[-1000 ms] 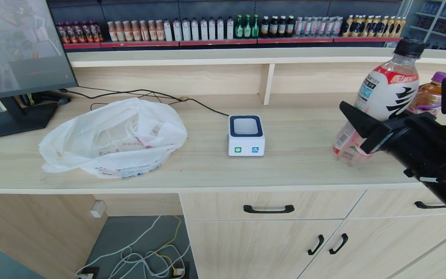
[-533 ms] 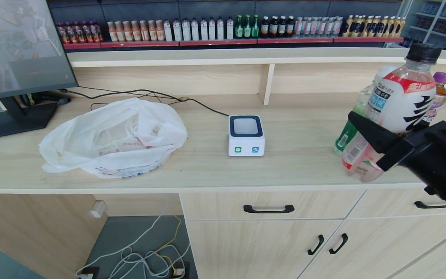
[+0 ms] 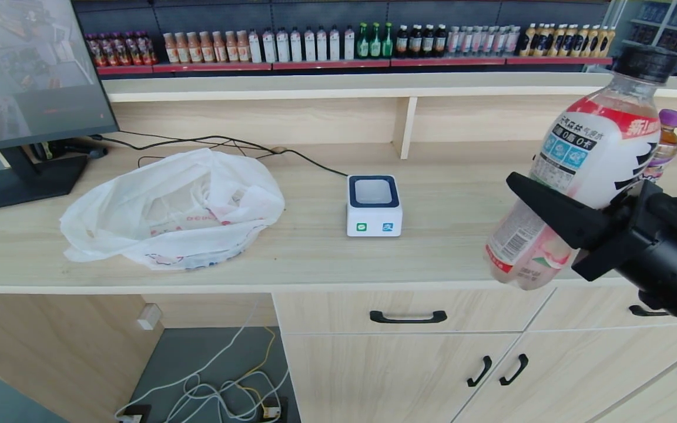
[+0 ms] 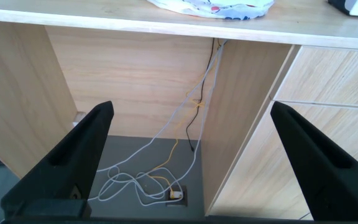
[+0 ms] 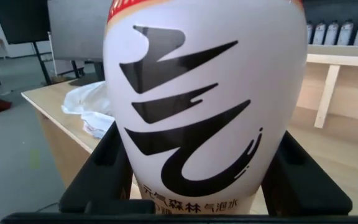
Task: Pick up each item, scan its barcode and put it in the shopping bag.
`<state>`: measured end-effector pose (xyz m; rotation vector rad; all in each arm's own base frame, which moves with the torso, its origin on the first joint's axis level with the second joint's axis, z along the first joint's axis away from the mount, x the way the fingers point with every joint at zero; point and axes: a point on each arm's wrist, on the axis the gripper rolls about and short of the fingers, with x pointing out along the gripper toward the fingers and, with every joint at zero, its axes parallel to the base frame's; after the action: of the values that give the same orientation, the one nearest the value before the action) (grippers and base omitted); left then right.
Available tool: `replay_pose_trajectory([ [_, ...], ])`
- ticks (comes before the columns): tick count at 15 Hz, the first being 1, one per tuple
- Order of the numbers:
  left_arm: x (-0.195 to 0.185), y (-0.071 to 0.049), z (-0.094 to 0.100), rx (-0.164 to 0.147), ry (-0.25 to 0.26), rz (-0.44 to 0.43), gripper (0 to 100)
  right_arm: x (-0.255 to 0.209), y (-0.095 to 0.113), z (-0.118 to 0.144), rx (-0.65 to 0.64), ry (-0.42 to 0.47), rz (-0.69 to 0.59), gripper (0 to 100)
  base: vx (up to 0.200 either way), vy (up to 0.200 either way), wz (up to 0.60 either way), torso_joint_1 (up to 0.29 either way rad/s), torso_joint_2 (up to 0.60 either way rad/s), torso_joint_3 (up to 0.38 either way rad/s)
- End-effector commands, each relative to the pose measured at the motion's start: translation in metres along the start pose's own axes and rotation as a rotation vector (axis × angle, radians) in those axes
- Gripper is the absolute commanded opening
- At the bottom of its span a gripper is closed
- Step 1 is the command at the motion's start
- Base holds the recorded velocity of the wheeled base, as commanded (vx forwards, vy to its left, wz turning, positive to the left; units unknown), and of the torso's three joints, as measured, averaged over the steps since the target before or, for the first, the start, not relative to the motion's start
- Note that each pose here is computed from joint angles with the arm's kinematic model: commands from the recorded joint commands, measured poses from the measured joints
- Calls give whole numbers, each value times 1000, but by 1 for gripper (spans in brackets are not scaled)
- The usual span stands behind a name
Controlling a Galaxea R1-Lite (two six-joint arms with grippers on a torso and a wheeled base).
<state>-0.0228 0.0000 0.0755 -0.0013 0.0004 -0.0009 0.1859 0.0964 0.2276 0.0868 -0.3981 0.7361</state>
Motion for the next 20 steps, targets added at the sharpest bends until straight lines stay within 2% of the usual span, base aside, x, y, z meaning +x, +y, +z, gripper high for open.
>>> replay_pose_trajectory([
  [1, 0, 0, 0, 0, 0, 1, 100, 2, 2, -1, 7, 0, 31, 0, 0, 0, 0, 0, 0, 0],
  [2, 0, 0, 0, 0, 0, -1, 100, 2, 4, 0, 13, -3, 43, 0, 0, 0, 0, 0, 0, 0],
  [4, 0, 0, 0, 0, 0, -2, 100, 19, 24, 12, 138, -54, 148, 0, 0, 0, 0, 0, 0, 0],
  [5, 0, 0, 0, 0, 0, -1, 100, 24, 30, 15, 174, -50, 173, 0, 0, 0, 0, 0, 0, 0],
  [7, 0, 0, 0, 0, 0, -1, 100, 33, 30, 9, 219, -34, 181, 0, 0, 0, 0, 0, 0, 0],
  [10, 0, 0, 0, 0, 0, 1, 100, 35, 30, 8, 434, -73, 198, 0, 0, 0, 0, 0, 0, 0],
  [11, 0, 0, 0, 0, 0, 1, 100, 41, 29, 4, 548, -100, 214, 0, 0, 0, 0, 0, 0, 0],
  [12, 0, 0, 0, 1, 0, -1, 100, 44, 29, -2, 601, -79, 212, 0, 0, 0, 0, 0, 0, 0],
  [13, 0, 0, 0, 0, 0, -1, 100, 44, 29, -2, 603, -79, 212, 0, 0, 0, 0, 0, 0, 0],
  [17, 0, 0, 0, 0, 0, -1, 100, 41, 51, -8, 658, -30, 287, 0, 0, 0, 0, 0, 0, 0],
  [20, 0, 0, 0, 0, 0, 1, 100, 34, 75, 2, 682, -33, 384, 0, 0, 0, 0, 0, 0, 0],
])
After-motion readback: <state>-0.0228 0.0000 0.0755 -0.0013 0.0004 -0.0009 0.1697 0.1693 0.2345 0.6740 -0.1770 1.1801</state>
